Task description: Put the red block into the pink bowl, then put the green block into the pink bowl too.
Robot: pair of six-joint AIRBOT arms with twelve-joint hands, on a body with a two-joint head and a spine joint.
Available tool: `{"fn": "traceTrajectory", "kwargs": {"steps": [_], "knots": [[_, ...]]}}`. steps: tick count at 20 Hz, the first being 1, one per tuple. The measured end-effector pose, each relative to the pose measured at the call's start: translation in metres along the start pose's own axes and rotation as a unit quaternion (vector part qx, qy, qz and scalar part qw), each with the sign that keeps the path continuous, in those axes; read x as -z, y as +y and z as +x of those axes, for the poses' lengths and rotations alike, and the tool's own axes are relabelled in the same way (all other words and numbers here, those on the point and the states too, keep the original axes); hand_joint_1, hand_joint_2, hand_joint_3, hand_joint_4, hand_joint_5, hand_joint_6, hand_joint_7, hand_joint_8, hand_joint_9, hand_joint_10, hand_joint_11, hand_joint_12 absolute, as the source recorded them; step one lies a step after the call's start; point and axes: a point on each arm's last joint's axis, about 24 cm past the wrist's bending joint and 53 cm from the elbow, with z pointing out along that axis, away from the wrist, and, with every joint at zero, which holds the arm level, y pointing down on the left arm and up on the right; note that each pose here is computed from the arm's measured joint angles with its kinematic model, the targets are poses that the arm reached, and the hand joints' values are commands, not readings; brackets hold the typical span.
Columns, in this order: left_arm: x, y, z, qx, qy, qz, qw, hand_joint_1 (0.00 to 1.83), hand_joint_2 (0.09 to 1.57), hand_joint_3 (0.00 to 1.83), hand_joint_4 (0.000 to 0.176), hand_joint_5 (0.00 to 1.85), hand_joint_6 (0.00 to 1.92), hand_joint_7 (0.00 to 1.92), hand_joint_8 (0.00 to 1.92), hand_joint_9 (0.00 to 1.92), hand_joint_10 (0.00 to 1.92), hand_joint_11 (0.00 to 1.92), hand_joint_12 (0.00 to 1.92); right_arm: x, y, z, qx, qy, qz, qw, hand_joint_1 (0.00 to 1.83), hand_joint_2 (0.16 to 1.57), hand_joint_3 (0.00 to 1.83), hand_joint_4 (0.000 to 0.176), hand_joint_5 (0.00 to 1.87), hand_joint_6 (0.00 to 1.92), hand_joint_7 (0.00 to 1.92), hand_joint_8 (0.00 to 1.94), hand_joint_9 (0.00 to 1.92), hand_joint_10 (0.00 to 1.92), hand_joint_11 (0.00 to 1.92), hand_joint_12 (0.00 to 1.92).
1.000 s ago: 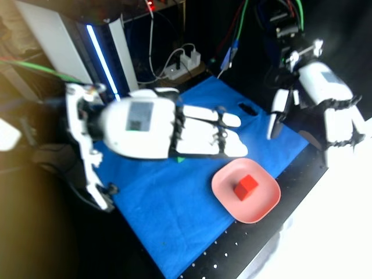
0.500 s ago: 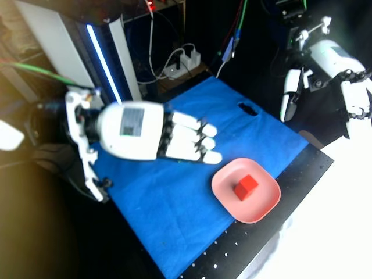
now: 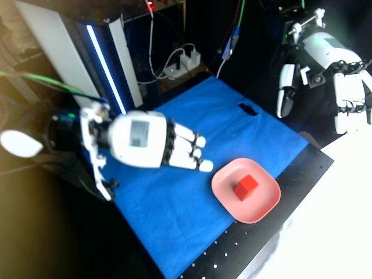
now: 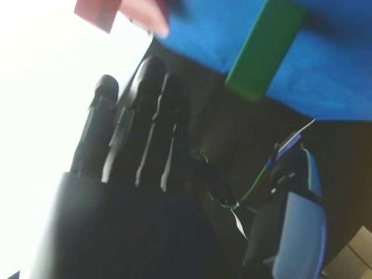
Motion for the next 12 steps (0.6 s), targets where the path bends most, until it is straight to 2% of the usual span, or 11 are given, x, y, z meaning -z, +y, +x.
{"fn": "traceTrajectory", "kwargs": {"steps": [2, 4, 7, 9, 10, 11, 12], "knots": [[0.000, -0.003, -0.002, 0.001, -0.005, 0.005, 1.0000, 1.03, 0.82, 0.00, 0.000, 0.55, 0.00, 0.58, 0.00, 0.54, 0.00, 0.10, 0.72, -0.001, -0.002, -0.001, -0.004, -0.004, 0.000, 1.0000, 0.56, 0.82, 0.00, 0.000, 0.68, 0.00, 0.94, 0.00, 0.78, 0.52, 0.43, 1.42], [0.003, -0.007, -0.001, 0.001, -0.006, 0.012, 0.9999, 1.02, 0.82, 0.00, 0.000, 0.52, 0.00, 0.55, 0.00, 0.54, 0.00, 0.09, 0.72, -0.003, -0.005, 0.004, -0.009, -0.002, 0.001, 1.0000, 0.52, 0.81, 0.00, 0.000, 0.68, 0.00, 0.96, 0.00, 0.73, 0.71, 0.45, 1.40], [0.004, -0.007, 0.001, 0.000, -0.004, 0.011, 0.9999, 0.98, 0.82, 0.00, 0.000, 0.51, 0.00, 0.54, 0.00, 0.53, 0.00, 0.10, 0.72, -0.007, -0.007, 0.009, -0.016, 0.000, 0.004, 0.9999, 0.52, 0.83, 0.00, 0.000, 0.67, 0.00, 0.98, 0.01, 0.71, 0.78, 0.45, 1.42], [0.005, -0.006, -0.002, 0.000, -0.008, 0.011, 0.9999, 0.97, 0.81, 0.00, 0.000, 0.51, 0.00, 0.55, 0.00, 0.53, 0.00, 0.09, 0.72, -0.008, -0.007, 0.010, -0.017, 0.000, 0.004, 0.9998, 0.60, 0.81, 0.00, 0.000, 0.72, 0.01, 1.03, 0.02, 0.69, 1.00, 0.48, 1.54], [0.005, -0.006, -0.002, 0.000, -0.008, 0.012, 0.9999, 0.97, 0.81, 0.00, 0.000, 0.52, 0.00, 0.55, 0.00, 0.52, 0.00, 0.09, 0.72, -0.007, -0.008, 0.010, -0.018, 0.000, 0.003, 0.9998, 0.69, 0.82, 0.00, 0.000, 0.78, 0.01, 1.07, 0.04, 0.70, 1.11, 0.49, 1.64], [0.005, -0.006, -0.002, 0.000, -0.007, 0.011, 0.9999, 0.97, 0.81, 0.00, 0.000, 0.52, 0.00, 0.55, 0.00, 0.52, 0.00, 0.08, 0.74, -0.009, -0.007, 0.012, -0.021, 0.001, 0.003, 0.9998, 0.71, 0.83, 0.00, 0.000, 0.80, 0.01, 1.08, 0.04, 0.70, 1.15, 0.49, 1.67], [0.005, -0.006, -0.002, 0.000, -0.008, 0.012, 0.9999, 0.96, 0.81, 0.00, 0.000, 0.52, 0.00, 0.56, 0.00, 0.54, 0.01, 0.10, 0.76, -0.009, -0.007, 0.015, -0.021, 0.003, 0.003, 0.9998, 0.73, 0.89, 0.01, 0.000, 0.85, 0.02, 1.13, 0.06, 0.76, 1.14, 0.57, 1.61]]}}
